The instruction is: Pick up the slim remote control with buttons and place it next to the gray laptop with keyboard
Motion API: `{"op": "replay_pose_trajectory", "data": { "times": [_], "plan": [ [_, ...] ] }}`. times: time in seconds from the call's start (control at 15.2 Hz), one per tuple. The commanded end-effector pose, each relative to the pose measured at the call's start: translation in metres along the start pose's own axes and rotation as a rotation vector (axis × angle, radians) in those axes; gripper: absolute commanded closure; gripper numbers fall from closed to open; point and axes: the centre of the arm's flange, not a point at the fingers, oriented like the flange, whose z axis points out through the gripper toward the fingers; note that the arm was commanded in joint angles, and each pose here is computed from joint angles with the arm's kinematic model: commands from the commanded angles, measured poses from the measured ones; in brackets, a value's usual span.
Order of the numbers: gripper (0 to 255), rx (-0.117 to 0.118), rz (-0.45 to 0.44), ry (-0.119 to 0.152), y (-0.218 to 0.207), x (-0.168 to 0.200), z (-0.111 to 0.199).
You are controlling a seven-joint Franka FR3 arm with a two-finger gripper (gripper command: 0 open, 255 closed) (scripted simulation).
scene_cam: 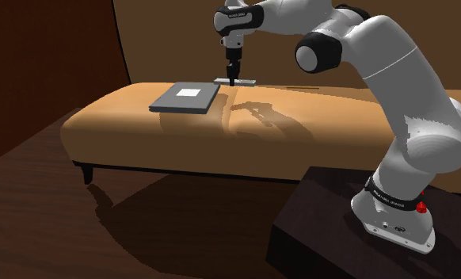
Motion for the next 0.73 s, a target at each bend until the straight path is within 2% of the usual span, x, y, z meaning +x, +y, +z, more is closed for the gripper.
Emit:
{"op": "replay_pose_trajectory", "data": {
  "times": [0.0, 0.4, 0.66],
  "plan": [
    [255, -0.001, 0.000, 0.001, 0.001, -0.001, 0.010],
    [255, -0.001, 0.000, 0.001, 0.004, 0.000, 0.040],
    [255, -0.001, 0.000, 0.001, 0.004, 0.000, 0.040]
  ]
}}
